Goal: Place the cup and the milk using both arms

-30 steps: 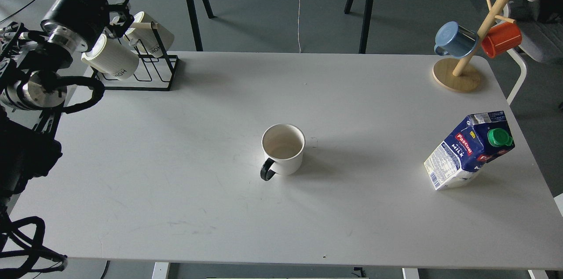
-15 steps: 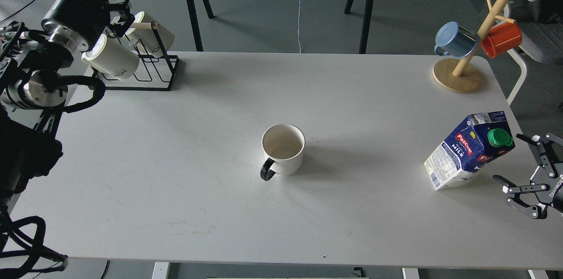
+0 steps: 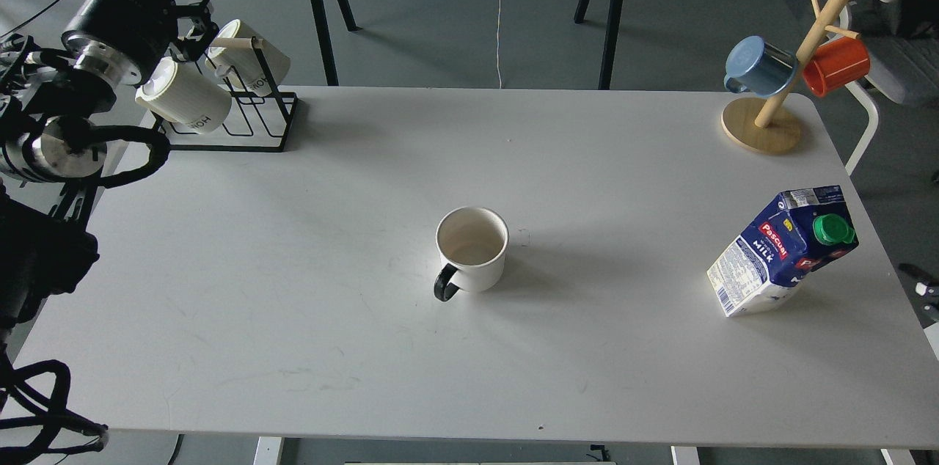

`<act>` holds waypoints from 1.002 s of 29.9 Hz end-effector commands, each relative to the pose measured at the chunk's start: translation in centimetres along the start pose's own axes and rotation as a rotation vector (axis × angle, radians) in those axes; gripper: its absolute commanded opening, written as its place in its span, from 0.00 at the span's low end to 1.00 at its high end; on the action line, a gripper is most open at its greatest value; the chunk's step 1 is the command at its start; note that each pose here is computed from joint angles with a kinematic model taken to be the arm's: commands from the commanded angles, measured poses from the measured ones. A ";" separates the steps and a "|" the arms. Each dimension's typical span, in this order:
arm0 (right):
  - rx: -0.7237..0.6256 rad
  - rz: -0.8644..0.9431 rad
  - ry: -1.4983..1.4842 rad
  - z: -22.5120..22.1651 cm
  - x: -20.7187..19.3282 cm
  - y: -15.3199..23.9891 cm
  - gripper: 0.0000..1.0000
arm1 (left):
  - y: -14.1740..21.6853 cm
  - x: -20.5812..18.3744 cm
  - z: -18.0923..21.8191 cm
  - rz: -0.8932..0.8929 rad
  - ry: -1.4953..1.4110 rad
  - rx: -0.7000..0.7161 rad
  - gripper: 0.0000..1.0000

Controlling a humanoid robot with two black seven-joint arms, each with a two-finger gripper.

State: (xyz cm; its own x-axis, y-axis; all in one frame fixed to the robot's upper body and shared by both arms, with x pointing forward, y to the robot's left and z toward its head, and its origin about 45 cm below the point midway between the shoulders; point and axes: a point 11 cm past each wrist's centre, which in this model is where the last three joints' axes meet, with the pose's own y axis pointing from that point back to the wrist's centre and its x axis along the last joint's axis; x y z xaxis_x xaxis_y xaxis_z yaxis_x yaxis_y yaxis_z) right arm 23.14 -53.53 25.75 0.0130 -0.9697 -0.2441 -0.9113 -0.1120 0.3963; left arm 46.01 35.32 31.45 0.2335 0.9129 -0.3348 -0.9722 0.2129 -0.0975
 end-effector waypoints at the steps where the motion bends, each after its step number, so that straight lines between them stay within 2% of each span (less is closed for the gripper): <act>1: 0.129 0.030 0.048 -4.9 1.0 0.3 0.98 | -0.1 -0.2 0.0 -0.002 0.001 -0.001 0.99; 9: 0.442 -0.126 0.045 -14.6 -4.0 -2.5 0.98 | -0.3 -0.4 0.1 -0.006 -0.001 -0.002 0.99; 20: 0.590 -0.455 -0.202 -18.6 -15.1 -7.3 0.95 | -0.2 -0.3 0.2 -0.004 -0.006 -0.004 0.99; 22: 0.568 -0.392 -0.241 -18.6 -16.4 -9.2 0.95 | -0.2 -0.3 0.2 -0.004 -0.006 -0.004 0.99; 25: 0.447 -0.259 -0.229 -17.2 -17.2 -11.6 0.96 | -0.2 -0.3 0.2 -0.004 -0.006 -0.004 0.99; 28: 0.454 -0.141 -0.226 -17.3 -17.5 -12.8 0.98 | -0.2 -0.3 0.2 -0.003 -0.004 -0.006 0.99; 30: 0.451 -0.125 -0.216 -17.2 -17.3 -12.8 0.99 | -0.2 -0.3 0.1 -0.003 -0.005 -0.004 0.99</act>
State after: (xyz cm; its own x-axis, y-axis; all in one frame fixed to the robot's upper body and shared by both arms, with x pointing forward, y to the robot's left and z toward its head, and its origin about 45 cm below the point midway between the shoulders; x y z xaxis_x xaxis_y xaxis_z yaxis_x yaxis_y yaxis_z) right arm 41.37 -39.09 40.40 0.1383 -0.8677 -0.4775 -0.9903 -0.1138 -0.0799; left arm 46.15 35.10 31.81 0.2370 0.9143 -0.3285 -0.9712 0.2145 -0.1038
